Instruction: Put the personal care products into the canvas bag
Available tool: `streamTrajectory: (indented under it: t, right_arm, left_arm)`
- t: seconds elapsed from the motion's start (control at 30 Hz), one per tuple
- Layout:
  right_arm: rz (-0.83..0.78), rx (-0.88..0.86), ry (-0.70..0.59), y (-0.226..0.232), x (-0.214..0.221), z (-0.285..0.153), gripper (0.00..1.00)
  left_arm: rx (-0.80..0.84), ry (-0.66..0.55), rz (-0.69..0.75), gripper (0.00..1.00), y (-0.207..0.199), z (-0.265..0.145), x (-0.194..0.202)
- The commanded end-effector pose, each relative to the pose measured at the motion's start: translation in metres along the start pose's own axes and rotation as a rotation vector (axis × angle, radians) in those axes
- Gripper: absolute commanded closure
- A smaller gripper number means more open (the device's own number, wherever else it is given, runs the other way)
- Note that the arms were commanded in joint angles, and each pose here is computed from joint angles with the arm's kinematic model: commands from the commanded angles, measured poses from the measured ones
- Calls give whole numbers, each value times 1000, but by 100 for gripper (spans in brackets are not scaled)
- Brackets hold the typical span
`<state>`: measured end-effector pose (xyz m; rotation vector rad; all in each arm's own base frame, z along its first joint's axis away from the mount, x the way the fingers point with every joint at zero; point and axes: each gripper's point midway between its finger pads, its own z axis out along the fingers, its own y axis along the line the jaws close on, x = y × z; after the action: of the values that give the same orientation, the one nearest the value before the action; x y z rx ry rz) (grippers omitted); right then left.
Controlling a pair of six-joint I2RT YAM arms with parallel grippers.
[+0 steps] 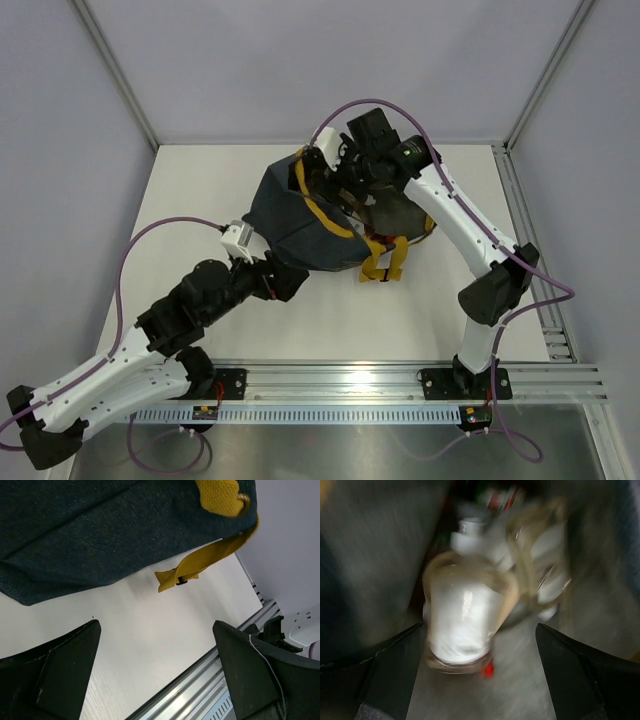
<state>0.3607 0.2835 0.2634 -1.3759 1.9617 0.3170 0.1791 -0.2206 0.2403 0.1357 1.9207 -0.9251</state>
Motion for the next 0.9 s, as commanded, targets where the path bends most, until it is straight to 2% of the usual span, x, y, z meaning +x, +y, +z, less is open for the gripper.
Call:
streamTrajectory:
  t: [0.0,0.13,0.23,0.33,0.37,0.4,0.43,0.47,0.5,0.53,0.57,0.6,0.77,0.87]
  right_arm:
    - [-3,63,-133,-12,-45,-24,1]
    - [-23,94,-173,-13,-51,-55,0]
    - [35,98,-208,-19,-46,-85,0]
    - [162,118,-278,-36,-31,-123,1]
    - [270,152,-264,-52,-7,-127,1]
    - [284,237,-346,-63,-12,-157,0]
    - [327,304,-374,-75,-4,-170,1]
    - [446,351,-347,-82,24,-162,1]
    - [484,622,-425,-114,34,-213,1]
    - [575,755,-454,-125,49,-228,0]
    - [662,944,-373,-136,94,-230,1]
    - [674,1022,-415,-136,100,-255,1]
    - [793,1058,-258,-111,163,-237,0]
    - [865,1122,-268,-100,182,-243,0]
  left_arm:
    - [-10,-64,-7,1,1,-4,-13]
    - [-21,-91,-17,1,5,-10,-16]
    - [-30,-109,-27,1,8,-13,-19]
    - [-46,-131,-34,1,11,-16,-22]
    - [-53,-134,-33,1,13,-17,-23]
    - [-62,-140,-27,1,14,-18,-25]
    - [-77,-154,-22,1,16,-20,-29]
    - [-86,-158,-15,1,18,-22,-30]
    - [-96,-166,0,1,20,-24,-33]
    - [-107,-184,3,1,20,-27,-39]
    - [-121,-184,13,1,22,-28,-40]
    - [-140,-196,29,1,25,-30,-44]
    - [-187,-225,58,1,30,-39,-58]
    - [-187,-228,60,1,29,-41,-60]
